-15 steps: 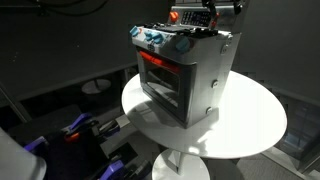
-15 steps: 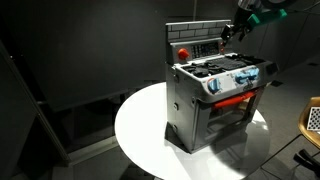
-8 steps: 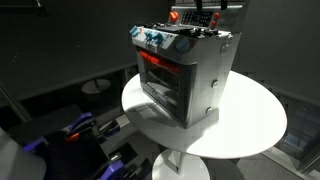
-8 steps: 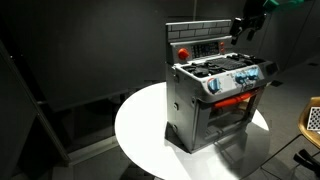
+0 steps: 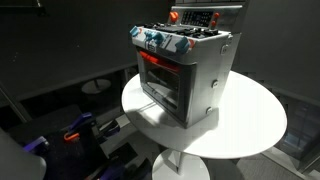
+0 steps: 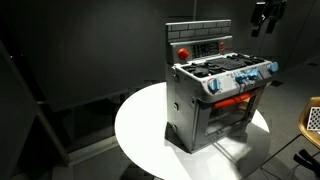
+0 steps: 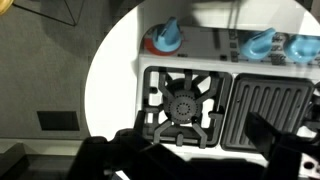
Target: Press the top right orange button on the stove
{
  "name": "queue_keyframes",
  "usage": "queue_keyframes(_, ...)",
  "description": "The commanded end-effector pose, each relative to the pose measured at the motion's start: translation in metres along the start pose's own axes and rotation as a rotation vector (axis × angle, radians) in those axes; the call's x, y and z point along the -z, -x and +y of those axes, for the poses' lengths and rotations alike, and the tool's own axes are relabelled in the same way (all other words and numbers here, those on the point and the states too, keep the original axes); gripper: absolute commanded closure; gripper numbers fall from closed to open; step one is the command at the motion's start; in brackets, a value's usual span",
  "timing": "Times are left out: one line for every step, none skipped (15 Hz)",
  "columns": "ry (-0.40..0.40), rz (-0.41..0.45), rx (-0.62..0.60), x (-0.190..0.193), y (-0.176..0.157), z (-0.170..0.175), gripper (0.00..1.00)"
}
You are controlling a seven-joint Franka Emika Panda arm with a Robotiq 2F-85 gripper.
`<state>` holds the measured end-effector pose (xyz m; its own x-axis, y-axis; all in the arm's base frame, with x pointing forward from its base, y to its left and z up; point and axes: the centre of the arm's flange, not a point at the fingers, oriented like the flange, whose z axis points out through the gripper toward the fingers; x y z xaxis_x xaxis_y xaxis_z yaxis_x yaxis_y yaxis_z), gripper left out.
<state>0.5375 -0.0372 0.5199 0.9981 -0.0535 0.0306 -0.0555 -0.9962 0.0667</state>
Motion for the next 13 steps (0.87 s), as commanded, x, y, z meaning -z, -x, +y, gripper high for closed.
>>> queue_keyframes(-0.062, -0.051, 0.066, 0.024, 0.038, 0.001, 0.0)
queue_keyframes(-0.074, -0.062, 0.081, 0.03, 0.047, 0.001, 0.0)
queue_keyframes(-0.082, -0.067, 0.094, 0.035, 0.055, 0.001, 0.0)
queue_keyframes(-0.084, -0.067, 0.107, 0.041, 0.065, 0.001, 0.0)
queue_keyframes(-0.084, -0.065, 0.117, 0.045, 0.072, 0.002, 0.0)
queue_keyframes(-0.081, -0.058, 0.129, 0.051, 0.08, 0.003, 0.0)
queue_keyframes(-0.077, -0.054, 0.138, 0.054, 0.086, 0.003, 0.0)
queue_keyframes(-0.071, -0.043, 0.149, 0.057, 0.091, 0.004, 0.0)
queue_keyframes(-0.066, -0.054, 0.118, 0.051, 0.07, 0.0, 0.0)
queue_keyframes(-0.066, -0.048, 0.121, 0.054, 0.074, 0.001, 0.0)
queue_keyframes(-0.066, -0.047, 0.121, 0.054, 0.074, 0.001, 0.0)
queue_keyframes(-0.066, -0.05, 0.121, 0.052, 0.074, 0.0, 0.0)
queue_keyframes(-0.066, -0.054, 0.121, 0.05, 0.073, 0.0, 0.0)
